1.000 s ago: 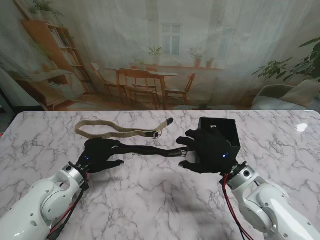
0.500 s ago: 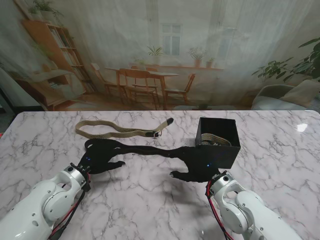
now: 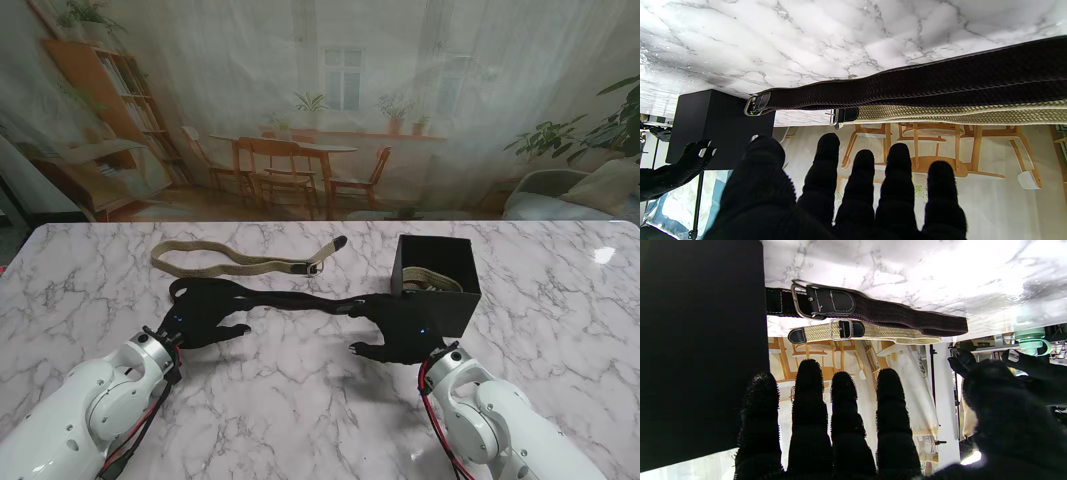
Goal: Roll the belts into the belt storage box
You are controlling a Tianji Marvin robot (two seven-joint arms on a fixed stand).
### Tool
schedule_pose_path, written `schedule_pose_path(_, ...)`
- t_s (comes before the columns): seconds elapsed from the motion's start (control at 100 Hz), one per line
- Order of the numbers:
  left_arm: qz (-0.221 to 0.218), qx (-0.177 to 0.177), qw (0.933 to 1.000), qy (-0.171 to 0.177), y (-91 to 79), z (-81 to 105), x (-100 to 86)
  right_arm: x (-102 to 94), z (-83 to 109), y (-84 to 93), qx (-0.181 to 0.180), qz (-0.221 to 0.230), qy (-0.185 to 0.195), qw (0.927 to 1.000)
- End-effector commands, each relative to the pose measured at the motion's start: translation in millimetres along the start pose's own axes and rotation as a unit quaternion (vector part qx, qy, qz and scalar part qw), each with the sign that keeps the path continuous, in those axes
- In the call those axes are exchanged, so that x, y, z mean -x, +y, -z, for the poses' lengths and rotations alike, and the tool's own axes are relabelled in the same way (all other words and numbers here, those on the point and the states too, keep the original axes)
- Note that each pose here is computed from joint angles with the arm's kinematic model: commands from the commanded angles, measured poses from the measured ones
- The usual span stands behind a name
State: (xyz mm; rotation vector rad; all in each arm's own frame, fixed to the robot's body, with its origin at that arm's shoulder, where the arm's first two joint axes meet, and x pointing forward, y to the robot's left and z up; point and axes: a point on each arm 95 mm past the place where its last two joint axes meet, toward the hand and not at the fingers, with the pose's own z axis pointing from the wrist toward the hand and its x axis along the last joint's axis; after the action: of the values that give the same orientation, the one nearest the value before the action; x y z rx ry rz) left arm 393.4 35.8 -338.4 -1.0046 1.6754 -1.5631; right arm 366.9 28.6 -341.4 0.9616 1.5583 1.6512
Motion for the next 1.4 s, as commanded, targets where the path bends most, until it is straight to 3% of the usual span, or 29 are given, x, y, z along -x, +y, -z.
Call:
schedule_pose_path(0.0, -0.001, 0.006, 1.0, -0.002, 1.9, 0.9, 0.7, 1.5, 2.1, -3.1, -0.006, 0.002, -0.003, 1.0)
schedule_pose_path(0.44, -0.003, 0.007, 1.0, -0.002, 1.7, 1.0, 0.7, 0.9, 3.9, -0.5, -0.002, 0.004, 0.001, 1.0)
schedule_pose_path(0.74, -0.005, 0.006, 1.0, -0.004, 1.6, 1.2, 1.2, -8.6, 18.9, 18.0, 0.046, 0.01, 0.028, 0.9985)
schedule_pose_path(1.23, -0.013, 0.007, 0.9999, 0.0, -1.5, -2.8, 2.2, -7.8, 19.4, 18.2, 0.045, 0.01, 0.023, 0.9987)
schedule_pose_path(1.39, -0.027, 0.016, 0.9995, -0.002, -10.1, -11.7, 15.1, -6.5, 20.5, 19.4, 0.049, 0.009, 0.019, 0.9986)
